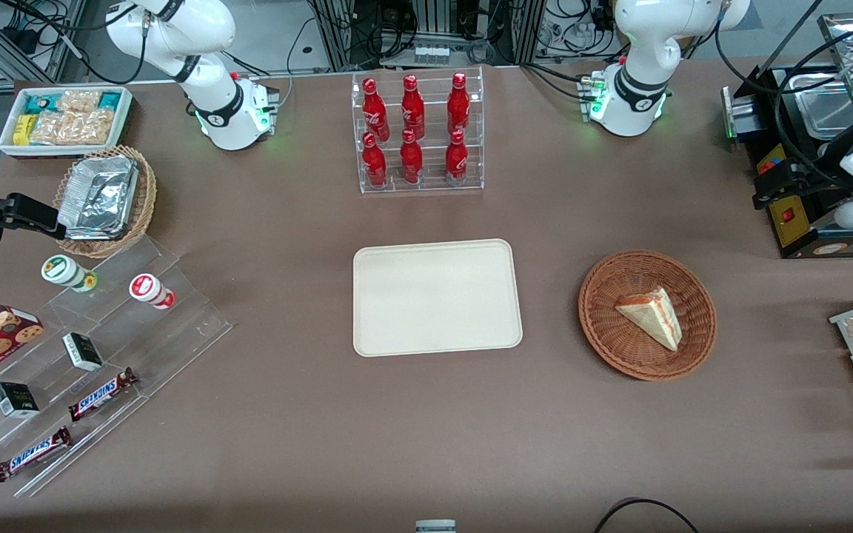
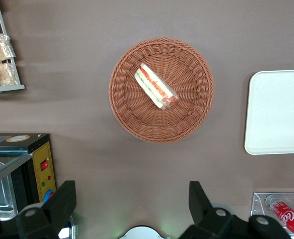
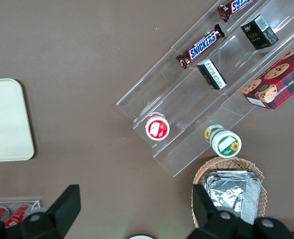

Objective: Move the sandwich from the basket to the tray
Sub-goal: 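Move the left gripper over the wicker basket holding the sandwich, then lower the left gripper onto the wrapped sandwich and close on it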

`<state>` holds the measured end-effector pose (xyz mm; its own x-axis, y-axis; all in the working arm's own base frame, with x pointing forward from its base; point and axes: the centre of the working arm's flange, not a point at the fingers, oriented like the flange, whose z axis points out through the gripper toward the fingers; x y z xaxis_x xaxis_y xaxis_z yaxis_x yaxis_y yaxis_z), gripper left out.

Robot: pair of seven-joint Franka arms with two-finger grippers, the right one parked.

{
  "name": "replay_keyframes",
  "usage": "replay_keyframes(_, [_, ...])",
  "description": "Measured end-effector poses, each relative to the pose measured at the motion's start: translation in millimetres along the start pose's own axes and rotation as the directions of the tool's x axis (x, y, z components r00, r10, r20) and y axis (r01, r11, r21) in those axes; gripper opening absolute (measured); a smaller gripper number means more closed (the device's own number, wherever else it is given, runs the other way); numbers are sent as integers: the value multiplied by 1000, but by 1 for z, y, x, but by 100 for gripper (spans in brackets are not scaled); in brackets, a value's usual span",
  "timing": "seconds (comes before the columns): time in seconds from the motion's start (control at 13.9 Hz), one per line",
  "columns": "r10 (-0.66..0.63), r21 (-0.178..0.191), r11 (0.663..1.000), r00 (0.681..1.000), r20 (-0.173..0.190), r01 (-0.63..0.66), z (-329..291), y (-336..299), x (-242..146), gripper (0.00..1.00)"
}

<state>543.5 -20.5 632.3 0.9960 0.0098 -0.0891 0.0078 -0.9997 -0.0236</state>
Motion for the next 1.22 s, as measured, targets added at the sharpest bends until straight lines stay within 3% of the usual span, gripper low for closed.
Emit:
replay_keyframes(0.43, [0,1,1000,1000,9,0,5,0,3,100])
replay_keyframes(0.65, [-37,0,999,999,14,37,36,3,23,100])
replay_keyframes(1.01, [-213,-24,977,975,-68,212,132,28,51,100])
replay_keyframes(1.22, [-372,-71,928,920,-124,366,184,45,52,100])
